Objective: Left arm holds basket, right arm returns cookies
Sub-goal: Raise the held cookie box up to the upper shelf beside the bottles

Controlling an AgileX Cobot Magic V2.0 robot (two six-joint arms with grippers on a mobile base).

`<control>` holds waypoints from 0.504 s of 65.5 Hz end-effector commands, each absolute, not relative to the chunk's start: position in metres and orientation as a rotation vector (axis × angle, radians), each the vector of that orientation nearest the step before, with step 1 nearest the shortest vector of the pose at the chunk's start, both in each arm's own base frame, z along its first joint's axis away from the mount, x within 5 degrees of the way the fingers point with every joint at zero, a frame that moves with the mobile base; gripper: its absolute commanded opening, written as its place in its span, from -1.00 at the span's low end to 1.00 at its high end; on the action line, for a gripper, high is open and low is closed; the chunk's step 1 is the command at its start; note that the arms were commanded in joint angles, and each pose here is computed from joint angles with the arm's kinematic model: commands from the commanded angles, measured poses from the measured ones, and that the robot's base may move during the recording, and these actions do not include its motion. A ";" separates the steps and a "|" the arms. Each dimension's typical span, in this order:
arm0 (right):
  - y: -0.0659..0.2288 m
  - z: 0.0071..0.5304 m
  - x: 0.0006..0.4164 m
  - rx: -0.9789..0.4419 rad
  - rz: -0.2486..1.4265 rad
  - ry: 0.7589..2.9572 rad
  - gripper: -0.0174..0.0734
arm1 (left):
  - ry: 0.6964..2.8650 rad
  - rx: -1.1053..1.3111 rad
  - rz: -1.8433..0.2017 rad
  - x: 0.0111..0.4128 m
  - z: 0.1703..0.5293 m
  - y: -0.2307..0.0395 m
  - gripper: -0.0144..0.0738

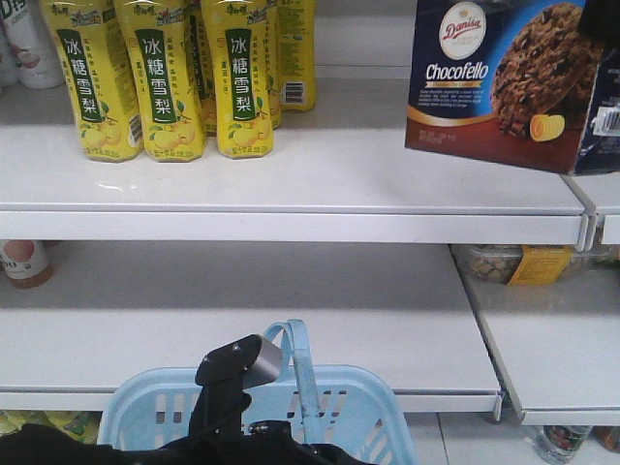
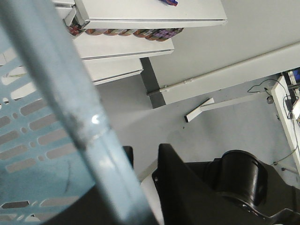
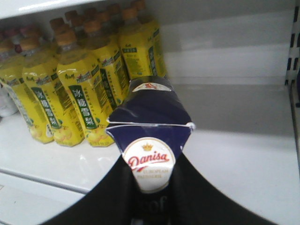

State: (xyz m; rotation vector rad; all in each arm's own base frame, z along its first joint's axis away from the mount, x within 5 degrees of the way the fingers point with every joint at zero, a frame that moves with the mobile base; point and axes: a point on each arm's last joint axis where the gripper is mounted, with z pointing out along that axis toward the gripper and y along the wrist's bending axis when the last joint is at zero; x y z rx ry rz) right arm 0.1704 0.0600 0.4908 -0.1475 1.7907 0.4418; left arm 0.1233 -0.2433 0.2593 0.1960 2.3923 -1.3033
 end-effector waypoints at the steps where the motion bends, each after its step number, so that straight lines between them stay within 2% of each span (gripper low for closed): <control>1: 0.056 0.510 0.172 -0.109 0.420 1.635 -0.39 | 2.324 0.203 -1.359 0.123 0.279 -0.243 -0.69; 17: 0.064 0.493 0.210 -0.129 0.348 1.693 -0.63 | 2.324 0.203 -1.359 0.123 0.279 -0.243 -0.69; 33: 0.075 0.478 0.250 -0.110 0.356 1.677 -0.61 | 2.324 0.203 -1.359 0.123 0.279 -0.243 -0.69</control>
